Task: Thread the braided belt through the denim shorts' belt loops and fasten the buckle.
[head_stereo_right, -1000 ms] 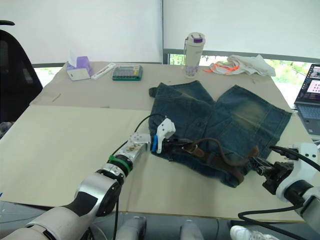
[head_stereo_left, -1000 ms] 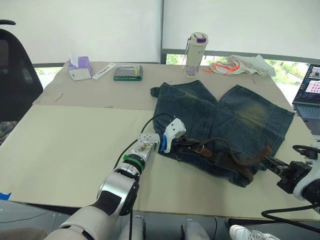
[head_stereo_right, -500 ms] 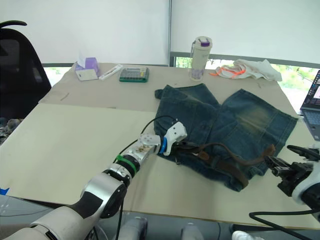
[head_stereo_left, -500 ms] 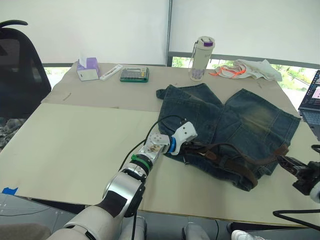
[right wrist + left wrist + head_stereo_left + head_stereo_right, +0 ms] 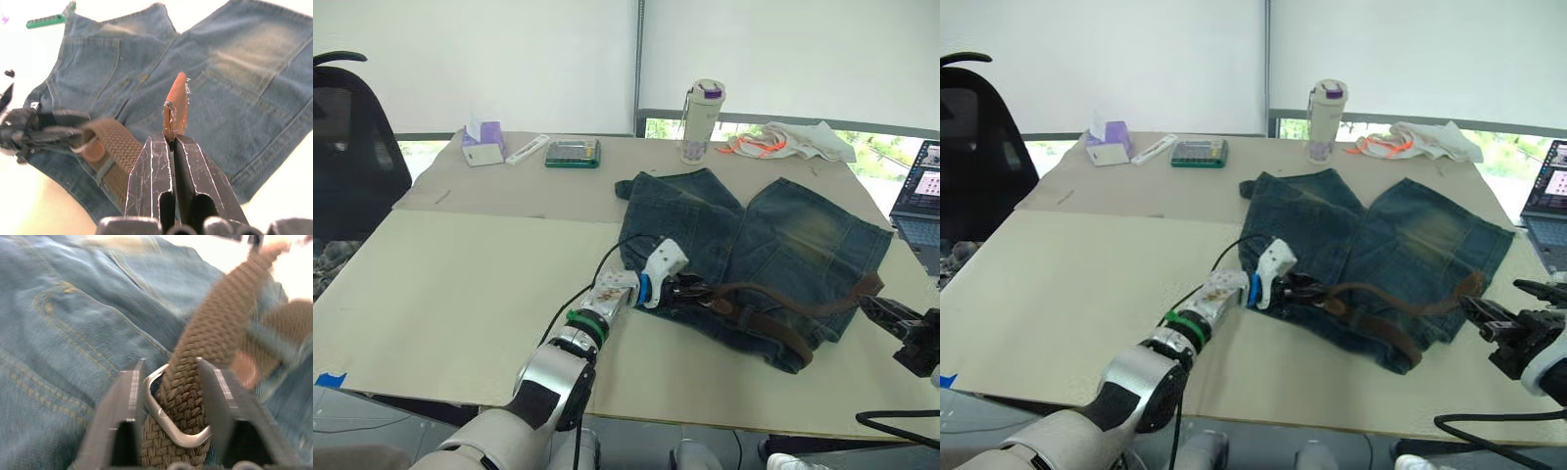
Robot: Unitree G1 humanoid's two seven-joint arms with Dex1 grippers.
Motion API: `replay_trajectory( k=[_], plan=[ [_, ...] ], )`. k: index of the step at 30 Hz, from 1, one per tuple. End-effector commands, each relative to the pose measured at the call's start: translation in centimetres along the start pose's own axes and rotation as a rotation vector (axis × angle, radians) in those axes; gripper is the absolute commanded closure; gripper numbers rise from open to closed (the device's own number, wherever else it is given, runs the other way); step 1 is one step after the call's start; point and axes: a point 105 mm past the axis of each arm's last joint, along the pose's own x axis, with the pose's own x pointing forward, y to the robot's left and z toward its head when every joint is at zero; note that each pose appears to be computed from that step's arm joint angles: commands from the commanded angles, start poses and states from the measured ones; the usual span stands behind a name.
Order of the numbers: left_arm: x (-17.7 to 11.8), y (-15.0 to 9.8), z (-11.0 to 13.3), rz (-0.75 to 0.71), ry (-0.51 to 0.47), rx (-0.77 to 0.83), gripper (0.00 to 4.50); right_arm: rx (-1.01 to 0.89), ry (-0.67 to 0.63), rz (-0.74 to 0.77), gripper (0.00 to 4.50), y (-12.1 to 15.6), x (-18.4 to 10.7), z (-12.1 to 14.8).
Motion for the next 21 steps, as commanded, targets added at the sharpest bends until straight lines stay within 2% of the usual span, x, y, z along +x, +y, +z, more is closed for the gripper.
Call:
replay_trajectory(
  k=[1,4,6,13,16,19,21],
  plan=[
    [-0.1,-0.5,3.6,-0.036,-0.198,-0.002,0.97,-0.028,-0.049,0.022,4.5,0.6,0.3,0.9],
    [-2.0,0.7,5.1,0.01,-0.251,0.03,0.01,-0.021,-0.05,0.033,4.5,0.9,0.7,0.7],
    [-2.6,1.2,5.3,0.04,-0.246,0.044,0.01,-0.018,-0.048,0.042,4.5,1.1,0.9,0.5],
    [-4.0,5.0,5.4,0.304,-0.151,0.117,0.01,-0.012,-0.044,0.068,4.5,1.5,1.6,0.2],
    [-4.2,5.6,5.5,0.346,-0.139,0.132,0.01,-0.013,-0.044,0.068,4.5,1.6,1.6,0.2],
    [-3.7,4.8,4.6,0.285,-0.079,0.204,0.85,-0.014,-0.044,0.066,4.5,1.5,1.5,0.2],
    [-3.2,4.1,4.2,0.238,-0.08,0.197,1.53,-0.015,-0.046,0.065,4.5,1.6,1.5,0.2]
  ],
)
